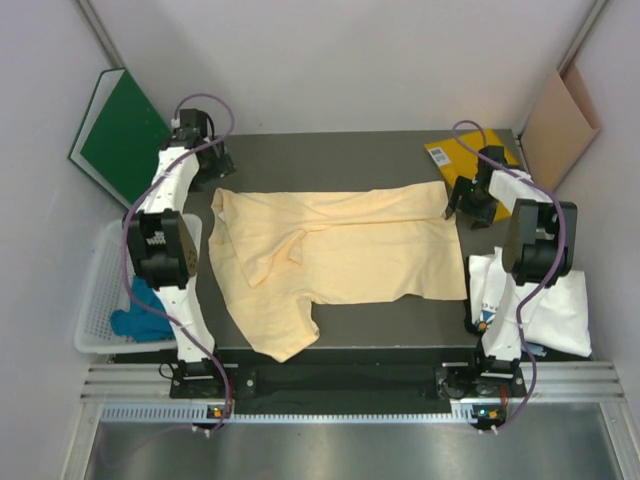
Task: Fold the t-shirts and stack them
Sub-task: Fold the tshirt
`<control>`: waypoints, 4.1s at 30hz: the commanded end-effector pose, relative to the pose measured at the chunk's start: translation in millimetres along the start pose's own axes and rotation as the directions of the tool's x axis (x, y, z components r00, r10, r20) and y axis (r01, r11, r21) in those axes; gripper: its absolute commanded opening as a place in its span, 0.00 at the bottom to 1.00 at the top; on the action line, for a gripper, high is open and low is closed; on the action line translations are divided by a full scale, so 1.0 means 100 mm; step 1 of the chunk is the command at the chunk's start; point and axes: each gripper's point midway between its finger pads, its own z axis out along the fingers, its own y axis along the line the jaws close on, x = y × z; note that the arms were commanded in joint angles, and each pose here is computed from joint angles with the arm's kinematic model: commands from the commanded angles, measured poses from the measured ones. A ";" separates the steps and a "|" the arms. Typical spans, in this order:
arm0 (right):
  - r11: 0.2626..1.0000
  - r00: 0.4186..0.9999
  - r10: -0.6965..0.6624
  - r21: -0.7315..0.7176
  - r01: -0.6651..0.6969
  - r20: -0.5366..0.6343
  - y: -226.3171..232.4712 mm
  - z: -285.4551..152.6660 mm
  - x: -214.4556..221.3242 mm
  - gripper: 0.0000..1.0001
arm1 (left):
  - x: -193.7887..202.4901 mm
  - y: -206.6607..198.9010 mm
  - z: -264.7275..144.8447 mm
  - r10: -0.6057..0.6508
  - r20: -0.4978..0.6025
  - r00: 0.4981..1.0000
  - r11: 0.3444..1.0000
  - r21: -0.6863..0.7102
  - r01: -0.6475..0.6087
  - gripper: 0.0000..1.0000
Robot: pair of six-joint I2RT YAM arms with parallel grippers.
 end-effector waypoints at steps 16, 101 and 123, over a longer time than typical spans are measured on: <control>0.984 0.985 -0.015 -0.171 0.045 0.170 0.43 -0.12 -0.51 1.00 | 0.94 0.02 0.21 -0.010 -0.193 0.981 1.000 -0.013 0.008 0.80; 0.955 0.956 0.002 -0.283 0.085 0.293 0.65 -0.95 -0.24 1.00 | 0.80 -0.95 -0.79 0.225 0.063 0.972 0.936 0.263 -0.234 0.99; 0.999 0.989 -0.042 -0.034 0.038 -0.144 -0.06 -0.48 1.00 0.71 | 3.36 -0.33 -1.15 0.524 -0.352 0.776 0.850 0.273 -0.450 0.99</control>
